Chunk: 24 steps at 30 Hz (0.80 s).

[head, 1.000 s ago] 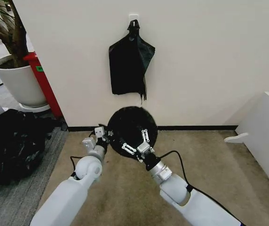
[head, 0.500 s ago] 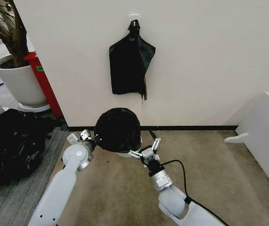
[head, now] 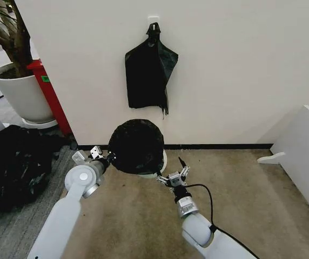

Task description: Place the garbage bag over the trash bin.

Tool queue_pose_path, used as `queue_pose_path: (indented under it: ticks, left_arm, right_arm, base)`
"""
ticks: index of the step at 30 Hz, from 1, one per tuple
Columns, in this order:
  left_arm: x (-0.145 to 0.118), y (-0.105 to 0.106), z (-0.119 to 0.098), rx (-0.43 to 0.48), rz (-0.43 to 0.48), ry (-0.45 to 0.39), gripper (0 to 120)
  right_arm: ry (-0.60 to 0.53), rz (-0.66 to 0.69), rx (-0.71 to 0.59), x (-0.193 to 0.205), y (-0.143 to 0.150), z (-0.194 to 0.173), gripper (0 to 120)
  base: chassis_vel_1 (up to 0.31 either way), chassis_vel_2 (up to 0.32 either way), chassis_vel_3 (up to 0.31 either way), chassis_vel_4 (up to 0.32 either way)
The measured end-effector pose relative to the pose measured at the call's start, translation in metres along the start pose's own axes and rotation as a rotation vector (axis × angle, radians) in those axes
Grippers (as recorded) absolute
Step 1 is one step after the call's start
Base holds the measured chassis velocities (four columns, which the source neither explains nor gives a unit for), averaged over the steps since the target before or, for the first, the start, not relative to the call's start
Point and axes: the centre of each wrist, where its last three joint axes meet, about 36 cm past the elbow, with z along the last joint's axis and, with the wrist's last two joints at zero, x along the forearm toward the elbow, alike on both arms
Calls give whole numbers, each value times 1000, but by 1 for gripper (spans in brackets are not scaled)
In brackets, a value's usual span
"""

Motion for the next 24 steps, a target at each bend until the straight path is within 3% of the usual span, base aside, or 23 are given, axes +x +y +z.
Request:
queue_pose_path:
  ticks: [8, 16, 21, 24]
  left_arm:
    - [10, -8, -6, -3, 36, -2, 1]
    - [7, -5, -3, -6, 31, -1, 1]
    - [-4, 3, -2, -4, 15, -38, 1]
    - [-8, 5, 4, -24, 0, -35, 1]
  right_arm:
    - [-65, -67, 132, -4, -20, 47, 100]
    - [-136, -45, 133, -15, -41, 44, 100]
    - [-272, -199, 120, -12, -78, 59, 100]
    - [-265, -190, 135, -9, -91, 62, 100]
  base:
    - [0, 0, 0, 0]
    - [0, 0, 0, 0]
    - [0, 0, 0, 0]
    - [0, 0, 0, 0]
